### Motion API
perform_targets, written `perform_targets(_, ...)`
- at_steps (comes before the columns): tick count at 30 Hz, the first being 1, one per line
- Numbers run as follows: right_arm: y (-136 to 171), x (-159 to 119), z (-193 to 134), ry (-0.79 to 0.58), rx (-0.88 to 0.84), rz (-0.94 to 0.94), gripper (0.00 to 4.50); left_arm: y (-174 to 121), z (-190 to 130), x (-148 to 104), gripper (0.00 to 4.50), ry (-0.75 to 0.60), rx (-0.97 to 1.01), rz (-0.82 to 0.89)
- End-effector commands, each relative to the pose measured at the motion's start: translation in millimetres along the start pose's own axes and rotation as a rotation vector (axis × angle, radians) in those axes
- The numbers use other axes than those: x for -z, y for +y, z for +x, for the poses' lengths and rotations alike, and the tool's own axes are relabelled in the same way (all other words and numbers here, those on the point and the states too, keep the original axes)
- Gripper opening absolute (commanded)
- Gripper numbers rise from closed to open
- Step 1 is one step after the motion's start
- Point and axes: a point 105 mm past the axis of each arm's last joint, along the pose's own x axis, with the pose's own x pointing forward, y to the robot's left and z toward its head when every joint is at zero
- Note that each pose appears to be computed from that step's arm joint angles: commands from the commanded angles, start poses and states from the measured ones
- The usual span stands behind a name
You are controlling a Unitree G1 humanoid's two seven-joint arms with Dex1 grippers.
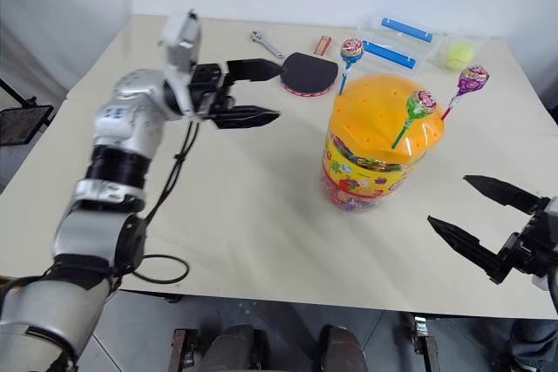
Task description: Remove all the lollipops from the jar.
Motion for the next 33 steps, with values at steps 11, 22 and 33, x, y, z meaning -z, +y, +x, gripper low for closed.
perform_targets(11, 14.0, -23.8, -4.7, -0.090, 0.071, -0.055, 4.50, 17.6, 46.1, -9.0, 3.90, -0.058, -0.036, 0.015)
perform_targets(22, 19.5, -31.5, -13.8, -0.113, 0.058, -0.057, 4.50, 20.0, 61.1, -13.0, 0.42, -0.043, -0.053, 0.046)
perform_targets(33, 14.2, -30.3, -10.8, -0.092, 0.040, -0.059, 4.50, 34.8, 44.0, -72.8, 0.02, -0.058, -0.155, 0.161)
